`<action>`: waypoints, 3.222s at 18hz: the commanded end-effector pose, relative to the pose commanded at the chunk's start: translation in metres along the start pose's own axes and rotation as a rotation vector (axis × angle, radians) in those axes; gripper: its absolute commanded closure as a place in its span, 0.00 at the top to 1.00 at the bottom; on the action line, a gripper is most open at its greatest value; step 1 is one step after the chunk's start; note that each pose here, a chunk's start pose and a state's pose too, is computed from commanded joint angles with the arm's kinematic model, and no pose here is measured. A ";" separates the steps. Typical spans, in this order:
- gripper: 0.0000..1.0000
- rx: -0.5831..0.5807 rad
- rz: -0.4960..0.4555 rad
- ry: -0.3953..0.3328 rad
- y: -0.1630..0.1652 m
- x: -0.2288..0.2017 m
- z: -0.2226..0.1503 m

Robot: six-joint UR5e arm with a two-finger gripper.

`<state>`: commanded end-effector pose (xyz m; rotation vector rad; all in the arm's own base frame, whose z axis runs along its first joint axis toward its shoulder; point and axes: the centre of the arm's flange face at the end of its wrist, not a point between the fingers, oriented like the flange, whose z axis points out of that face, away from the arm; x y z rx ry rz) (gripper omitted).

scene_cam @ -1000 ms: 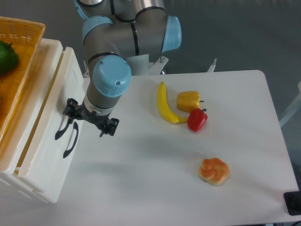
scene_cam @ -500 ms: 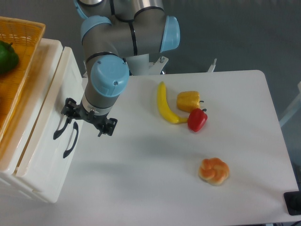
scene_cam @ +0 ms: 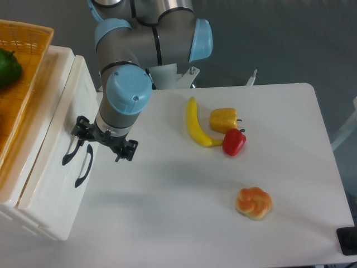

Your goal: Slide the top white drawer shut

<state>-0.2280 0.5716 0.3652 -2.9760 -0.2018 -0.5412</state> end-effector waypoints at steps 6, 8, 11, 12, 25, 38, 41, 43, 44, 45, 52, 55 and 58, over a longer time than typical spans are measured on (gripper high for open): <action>1.00 0.001 -0.001 0.005 0.000 0.000 0.000; 1.00 0.002 0.004 0.009 -0.001 0.003 0.001; 1.00 0.000 0.003 0.010 -0.001 0.004 0.002; 1.00 -0.001 0.003 0.011 -0.001 0.004 0.002; 1.00 0.045 -0.040 -0.025 0.007 -0.033 -0.028; 1.00 -0.063 0.090 -0.244 0.066 -0.145 -0.082; 1.00 -0.064 0.196 -0.258 0.084 -0.162 -0.102; 1.00 -0.054 0.248 -0.284 0.104 -0.173 -0.126; 1.00 -0.057 0.274 -0.289 0.110 -0.180 -0.131; 1.00 -0.082 0.306 -0.300 0.117 -0.187 -0.133; 1.00 -0.216 0.426 -0.371 0.172 -0.219 -0.169; 1.00 -0.199 0.420 -0.372 0.190 -0.228 -0.182; 1.00 -0.179 0.462 -0.365 0.205 -0.240 -0.191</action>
